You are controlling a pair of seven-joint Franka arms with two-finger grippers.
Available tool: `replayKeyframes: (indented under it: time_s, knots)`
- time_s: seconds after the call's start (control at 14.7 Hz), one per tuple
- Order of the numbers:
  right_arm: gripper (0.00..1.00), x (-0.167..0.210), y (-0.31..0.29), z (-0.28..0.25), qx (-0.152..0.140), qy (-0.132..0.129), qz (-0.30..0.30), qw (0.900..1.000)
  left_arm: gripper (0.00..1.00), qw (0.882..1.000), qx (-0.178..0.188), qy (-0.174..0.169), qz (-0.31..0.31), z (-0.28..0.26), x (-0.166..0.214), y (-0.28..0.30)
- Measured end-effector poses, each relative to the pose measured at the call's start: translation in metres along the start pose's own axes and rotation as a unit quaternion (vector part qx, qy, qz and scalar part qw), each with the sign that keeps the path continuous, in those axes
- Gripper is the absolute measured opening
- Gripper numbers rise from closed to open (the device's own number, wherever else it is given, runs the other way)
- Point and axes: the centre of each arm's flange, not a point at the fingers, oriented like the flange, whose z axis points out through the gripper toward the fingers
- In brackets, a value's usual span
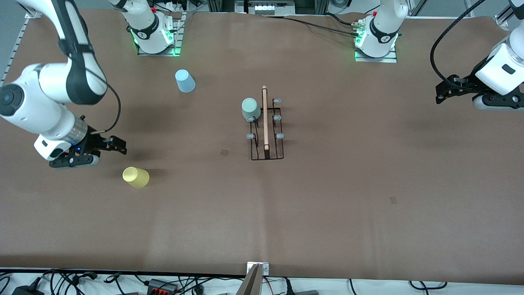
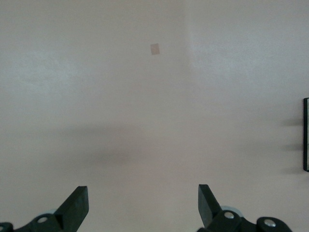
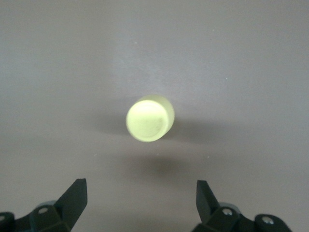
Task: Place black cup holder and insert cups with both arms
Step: 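Move the right gripper to the yellow cup, then close the right gripper around the yellow cup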
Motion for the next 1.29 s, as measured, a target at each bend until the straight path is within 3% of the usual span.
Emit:
replayKeyframes:
  time_s: [0.2, 0.61, 1.29]
  knots:
    - [1.0, 0.006, -0.001, 0.033, -0.002, 0.01, -0.006, 1.0, 1.0, 1.0, 0.0, 0.0, 0.0, 0.0, 0.0, 0.0]
    - [1.0, 0.019, 0.004, 0.087, -0.013, 0.068, -0.004, 0.998, 1.0, 1.0, 0.0, 0.0, 0.0, 0.0, 0.0, 0.0]
    - [1.0, 0.02, -0.015, 0.109, -0.012, 0.065, -0.019, 0.998, 1.0, 1.0, 0.0, 0.0, 0.001, 0.0, 0.0, 0.001]
